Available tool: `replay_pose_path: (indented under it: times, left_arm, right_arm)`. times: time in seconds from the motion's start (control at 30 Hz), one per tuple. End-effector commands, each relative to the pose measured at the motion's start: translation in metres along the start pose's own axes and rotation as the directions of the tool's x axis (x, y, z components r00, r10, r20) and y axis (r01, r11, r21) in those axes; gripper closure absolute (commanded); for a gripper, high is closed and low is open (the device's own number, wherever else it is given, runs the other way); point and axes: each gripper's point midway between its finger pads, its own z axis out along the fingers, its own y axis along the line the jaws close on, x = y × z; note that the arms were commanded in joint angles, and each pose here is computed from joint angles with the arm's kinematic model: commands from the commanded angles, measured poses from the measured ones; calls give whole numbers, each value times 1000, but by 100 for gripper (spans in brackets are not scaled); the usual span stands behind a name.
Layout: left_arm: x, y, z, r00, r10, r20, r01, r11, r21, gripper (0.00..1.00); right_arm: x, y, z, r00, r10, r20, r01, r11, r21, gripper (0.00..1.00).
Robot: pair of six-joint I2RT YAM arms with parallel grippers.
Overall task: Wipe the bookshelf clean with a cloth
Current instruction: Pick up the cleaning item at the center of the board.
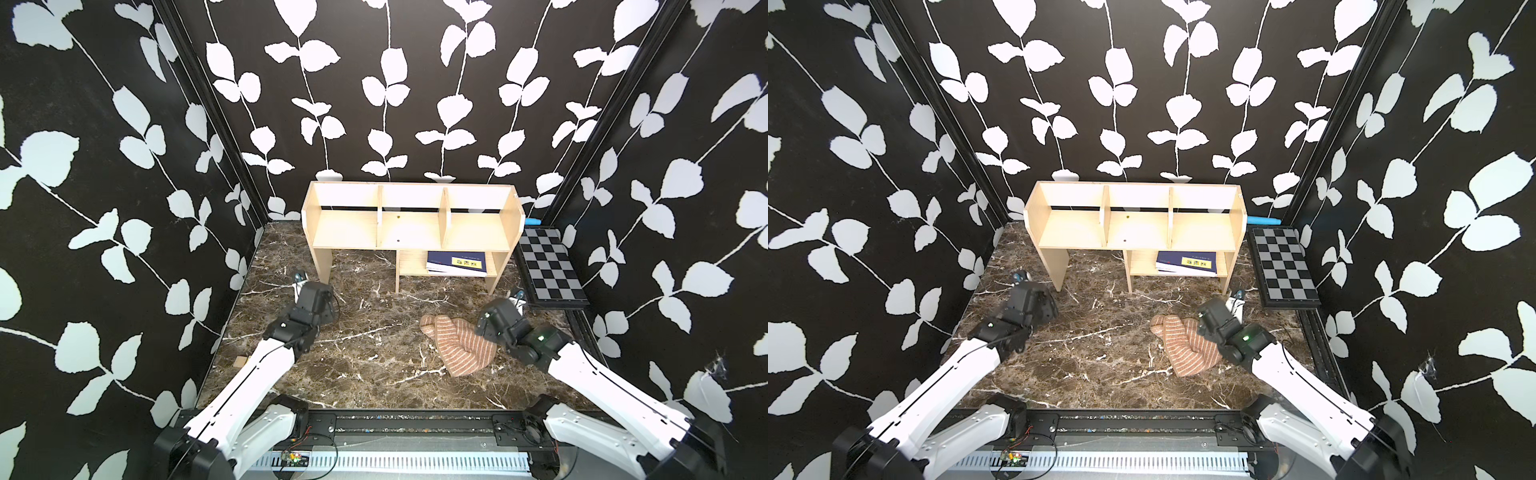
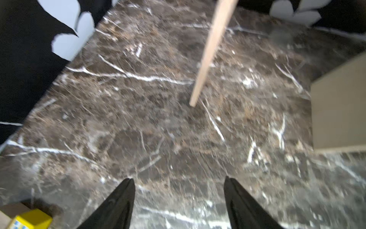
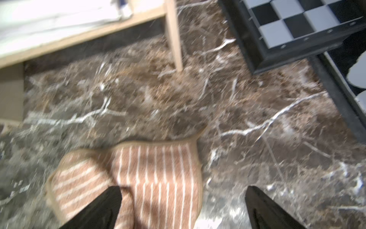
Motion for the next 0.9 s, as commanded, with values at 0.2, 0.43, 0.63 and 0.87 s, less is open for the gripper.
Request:
replay_pose_path:
  times: [0.2,0.43,0.63,0.87]
  left_arm:
    - [29,-74,-25,971,210,118,-224,967,121,28]
    - [50,-96,-19,973,194,121,-217,949,227,31]
    - [53,-109,-21,974,175,143,-212,931,298,29]
    - [56,-115,-17,972,170,160,-214,924,317,28]
  right_arm:
    - [7,79,11,993,-59,103,62,998,-33,0]
    - [49,93,50,991,-11,-135,-12,986,-166,7]
    - [74,84,70,983,-6,-183,-19,991,-134,7]
    - [90,92,82,967,-88,-237,55,988,-142,55]
